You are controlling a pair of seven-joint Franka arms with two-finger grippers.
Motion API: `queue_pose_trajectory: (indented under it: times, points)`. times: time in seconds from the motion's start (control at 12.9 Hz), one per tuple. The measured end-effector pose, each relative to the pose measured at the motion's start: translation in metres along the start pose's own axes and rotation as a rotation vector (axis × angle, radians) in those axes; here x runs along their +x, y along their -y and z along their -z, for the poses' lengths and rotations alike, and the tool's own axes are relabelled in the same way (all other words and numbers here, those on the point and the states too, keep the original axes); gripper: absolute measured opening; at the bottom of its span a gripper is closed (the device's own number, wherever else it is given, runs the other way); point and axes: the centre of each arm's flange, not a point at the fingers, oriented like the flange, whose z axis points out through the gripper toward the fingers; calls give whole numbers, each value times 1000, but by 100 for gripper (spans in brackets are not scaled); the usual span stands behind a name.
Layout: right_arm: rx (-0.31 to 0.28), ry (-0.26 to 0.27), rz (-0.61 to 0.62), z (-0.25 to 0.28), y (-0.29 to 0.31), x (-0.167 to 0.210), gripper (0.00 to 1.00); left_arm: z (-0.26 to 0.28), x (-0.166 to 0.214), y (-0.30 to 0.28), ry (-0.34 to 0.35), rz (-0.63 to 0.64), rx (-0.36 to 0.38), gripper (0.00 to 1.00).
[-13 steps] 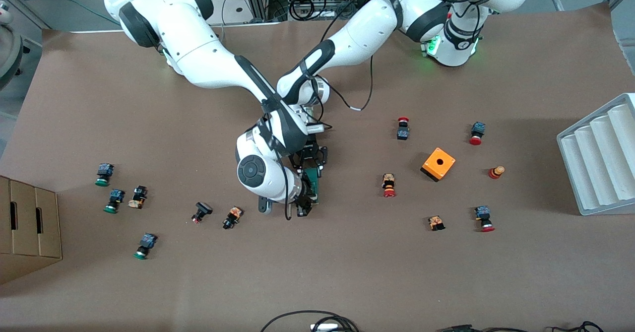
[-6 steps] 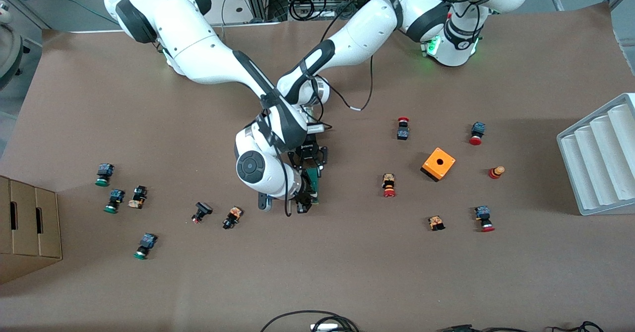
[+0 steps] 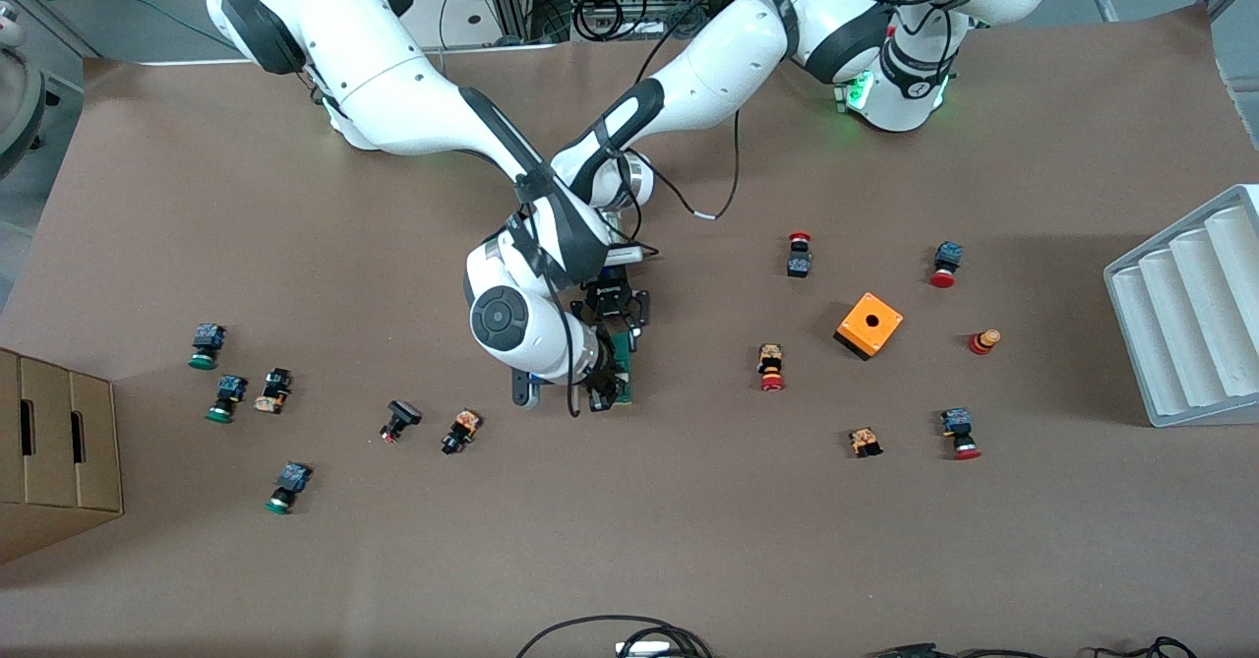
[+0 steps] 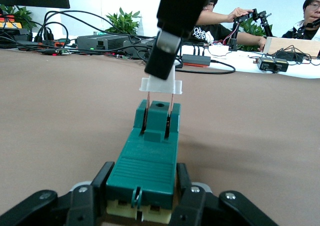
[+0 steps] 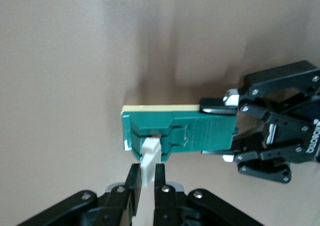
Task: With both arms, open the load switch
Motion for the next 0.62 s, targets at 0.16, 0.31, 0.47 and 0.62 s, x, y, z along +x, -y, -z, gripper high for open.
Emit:
queue_pose_trajectory:
  times: [0.16,0.31,0.47,0.62]
  points:
    - [-1,-7,6,-2,-2,0,17,0,0,0,0,0,0,56]
    - [-1,-10,11,-2,-3,-1,17,0,0,0,0,0,0,56]
    - [-5,-13,14,-4,-6,-2,17,0,0,0,0,0,0,56]
    - [-12,-20,21,-5,-11,-3,17,0,0,0,0,0,0,56]
